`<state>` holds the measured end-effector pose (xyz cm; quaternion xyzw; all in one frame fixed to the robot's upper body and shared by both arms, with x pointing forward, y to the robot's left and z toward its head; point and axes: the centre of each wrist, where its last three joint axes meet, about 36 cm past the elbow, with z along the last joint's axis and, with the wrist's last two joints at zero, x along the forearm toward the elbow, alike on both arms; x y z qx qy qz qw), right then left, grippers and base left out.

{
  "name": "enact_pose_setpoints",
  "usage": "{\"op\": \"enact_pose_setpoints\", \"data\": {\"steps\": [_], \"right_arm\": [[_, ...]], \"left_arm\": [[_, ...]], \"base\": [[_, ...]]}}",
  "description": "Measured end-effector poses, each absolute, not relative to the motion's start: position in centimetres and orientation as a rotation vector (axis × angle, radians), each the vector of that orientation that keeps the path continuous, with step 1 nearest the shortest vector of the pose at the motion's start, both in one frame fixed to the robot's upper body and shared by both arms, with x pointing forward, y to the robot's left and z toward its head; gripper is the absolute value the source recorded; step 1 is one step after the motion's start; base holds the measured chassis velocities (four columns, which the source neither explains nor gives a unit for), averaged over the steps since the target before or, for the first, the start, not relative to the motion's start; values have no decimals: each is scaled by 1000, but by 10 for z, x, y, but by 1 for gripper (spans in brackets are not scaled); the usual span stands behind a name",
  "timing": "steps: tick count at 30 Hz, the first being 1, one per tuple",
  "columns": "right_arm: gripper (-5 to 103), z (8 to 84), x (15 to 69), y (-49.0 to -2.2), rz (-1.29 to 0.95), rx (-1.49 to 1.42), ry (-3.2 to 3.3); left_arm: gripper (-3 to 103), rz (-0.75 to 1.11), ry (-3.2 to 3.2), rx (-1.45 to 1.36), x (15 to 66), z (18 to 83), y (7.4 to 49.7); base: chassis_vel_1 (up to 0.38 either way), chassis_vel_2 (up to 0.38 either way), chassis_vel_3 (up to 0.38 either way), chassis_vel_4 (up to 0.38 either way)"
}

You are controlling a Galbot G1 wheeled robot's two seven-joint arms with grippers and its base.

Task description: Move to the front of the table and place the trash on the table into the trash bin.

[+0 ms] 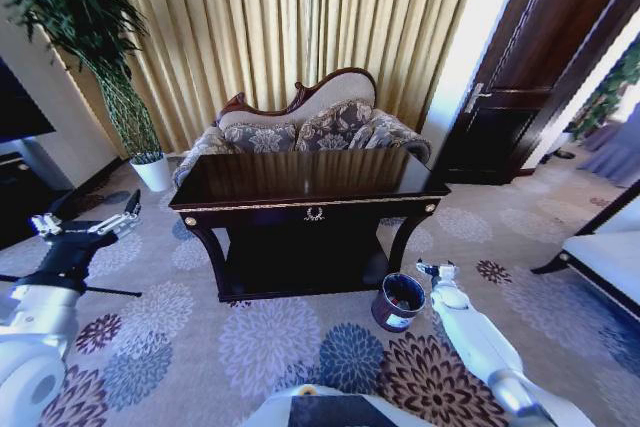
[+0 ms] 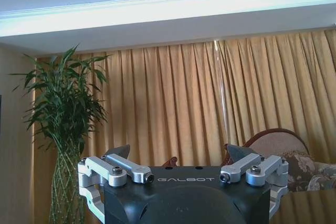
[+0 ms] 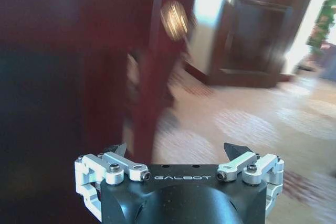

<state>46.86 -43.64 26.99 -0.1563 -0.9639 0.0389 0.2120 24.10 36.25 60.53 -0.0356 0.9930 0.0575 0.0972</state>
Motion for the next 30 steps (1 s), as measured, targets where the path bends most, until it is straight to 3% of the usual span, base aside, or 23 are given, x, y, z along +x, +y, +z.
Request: {"op": "enact_pose_setpoints", "data": {"steps": [4, 14, 18, 23, 30], "right_arm": [[100, 346, 452, -406, -37, -242, -2811], [100, 468, 381, -359, -26, 53, -3031], [100, 529, 315, -307, -75, 251, -3081], [100, 561, 273, -272, -117, 378, -3090], [100, 563, 265, -268, -73, 350, -3071]], "left_arm": [[100, 145, 2944, -95, 245, 605, 359], [100, 107, 2939, -125, 247, 604, 356], [100, 79, 2948, -172, 245, 607, 360], [100, 69, 2949, -168, 245, 610, 362], [100, 33, 2957, -153, 245, 609, 361]], "base": [[0, 0, 0, 0], [0, 0, 0, 0], [0, 0, 0, 0], [0, 0, 0, 0], [0, 0, 0, 0]]}}
